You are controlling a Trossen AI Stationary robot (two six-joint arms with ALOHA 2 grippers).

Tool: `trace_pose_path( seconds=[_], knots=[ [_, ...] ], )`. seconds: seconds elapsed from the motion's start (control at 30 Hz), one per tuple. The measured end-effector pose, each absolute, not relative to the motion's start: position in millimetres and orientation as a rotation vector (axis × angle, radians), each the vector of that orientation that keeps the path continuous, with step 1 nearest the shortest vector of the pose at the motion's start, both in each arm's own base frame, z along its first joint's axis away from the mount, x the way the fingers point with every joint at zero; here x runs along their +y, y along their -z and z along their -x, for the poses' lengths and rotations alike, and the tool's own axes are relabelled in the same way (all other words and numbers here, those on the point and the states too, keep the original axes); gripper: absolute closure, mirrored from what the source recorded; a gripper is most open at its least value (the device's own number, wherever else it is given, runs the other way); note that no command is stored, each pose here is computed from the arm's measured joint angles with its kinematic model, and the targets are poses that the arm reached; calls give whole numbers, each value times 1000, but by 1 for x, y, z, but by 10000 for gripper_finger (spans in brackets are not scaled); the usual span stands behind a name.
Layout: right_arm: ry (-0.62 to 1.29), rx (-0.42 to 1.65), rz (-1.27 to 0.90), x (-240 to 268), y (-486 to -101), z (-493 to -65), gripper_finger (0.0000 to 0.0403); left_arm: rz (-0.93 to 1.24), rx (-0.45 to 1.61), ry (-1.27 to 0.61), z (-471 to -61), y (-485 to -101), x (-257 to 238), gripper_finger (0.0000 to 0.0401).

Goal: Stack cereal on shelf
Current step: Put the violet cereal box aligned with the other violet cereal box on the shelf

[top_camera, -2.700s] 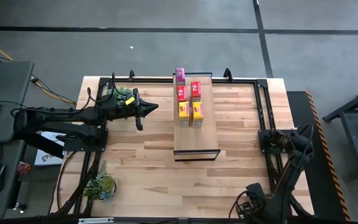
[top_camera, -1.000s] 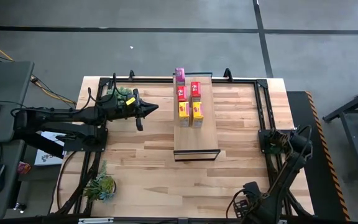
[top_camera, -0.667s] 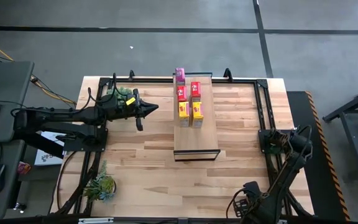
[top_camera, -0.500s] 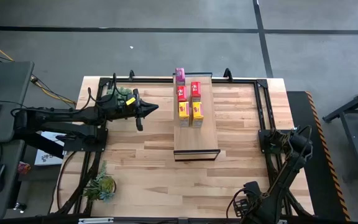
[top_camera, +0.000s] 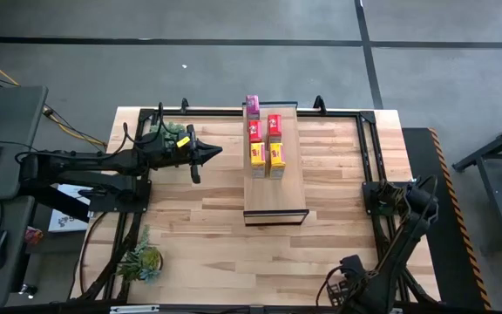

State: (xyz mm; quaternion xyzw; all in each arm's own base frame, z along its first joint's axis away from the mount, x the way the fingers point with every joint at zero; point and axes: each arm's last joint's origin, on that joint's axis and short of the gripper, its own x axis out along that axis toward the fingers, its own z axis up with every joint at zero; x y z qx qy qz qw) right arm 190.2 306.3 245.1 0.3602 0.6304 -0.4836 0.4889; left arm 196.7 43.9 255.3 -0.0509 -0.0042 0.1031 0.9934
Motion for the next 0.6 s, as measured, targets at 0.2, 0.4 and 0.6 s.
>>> trace_pose_path(
  seconds=[0.2, 0.4, 0.6],
  knots=[
    [792, 1359, -873, 312, -295, -210, 221, 102, -9, -207, -197, -255, 44, 401],
    [417, 900, -697, 307, -366, -225, 221, 102, -8, -207, -197, -255, 44, 401],
    [353, 623, -295, 272, -419, -234, 221, 102, -9, -206, -197, -255, 44, 401]
  ],
)
